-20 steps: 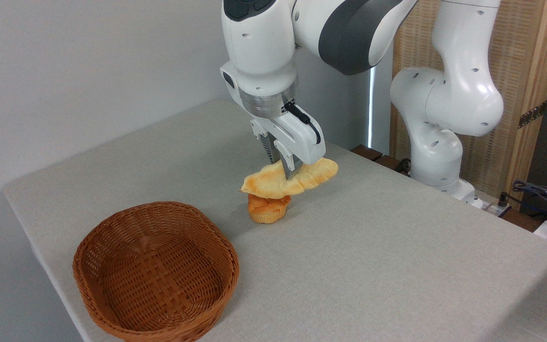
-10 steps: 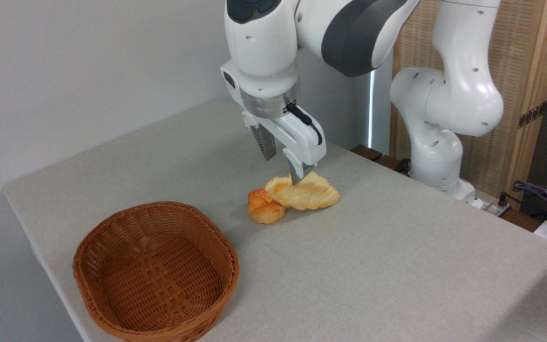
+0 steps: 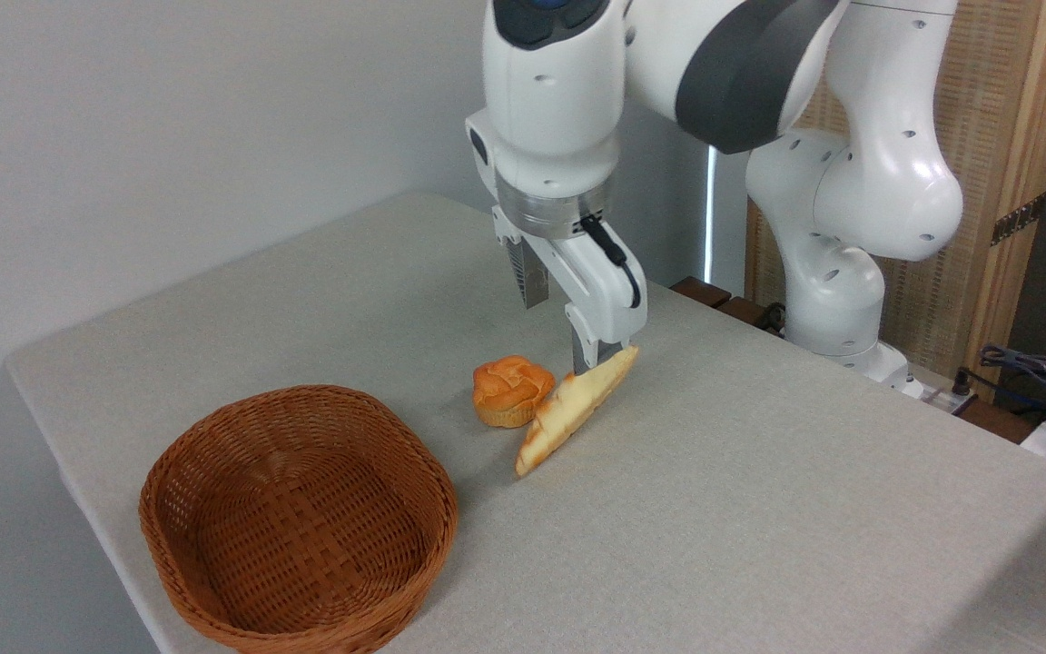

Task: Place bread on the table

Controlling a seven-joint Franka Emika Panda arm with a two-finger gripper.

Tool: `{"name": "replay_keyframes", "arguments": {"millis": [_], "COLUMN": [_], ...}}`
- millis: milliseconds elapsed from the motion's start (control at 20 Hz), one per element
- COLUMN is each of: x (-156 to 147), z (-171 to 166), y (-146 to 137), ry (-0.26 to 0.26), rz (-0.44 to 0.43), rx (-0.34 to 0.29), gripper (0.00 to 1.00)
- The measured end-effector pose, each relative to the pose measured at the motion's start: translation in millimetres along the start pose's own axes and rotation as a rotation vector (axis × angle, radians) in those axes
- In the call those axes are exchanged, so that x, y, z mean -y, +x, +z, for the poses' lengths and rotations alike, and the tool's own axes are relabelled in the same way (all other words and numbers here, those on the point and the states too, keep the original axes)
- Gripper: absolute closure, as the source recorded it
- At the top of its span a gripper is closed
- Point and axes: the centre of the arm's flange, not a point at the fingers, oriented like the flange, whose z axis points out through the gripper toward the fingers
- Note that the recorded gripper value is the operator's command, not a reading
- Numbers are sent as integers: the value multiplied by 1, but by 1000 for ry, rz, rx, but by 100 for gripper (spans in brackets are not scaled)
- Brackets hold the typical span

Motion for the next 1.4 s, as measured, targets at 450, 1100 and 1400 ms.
{"name": "replay_keyframes", "arguments": {"millis": [450,1100,1400], "x": [-10,11,16], "z": [-54,-91,-86], "y": [16,101,134], "ry": [104,318,395], "rz": [6,-175,-238], "rx": [-50,105,157], "gripper": [0,0,0]}}
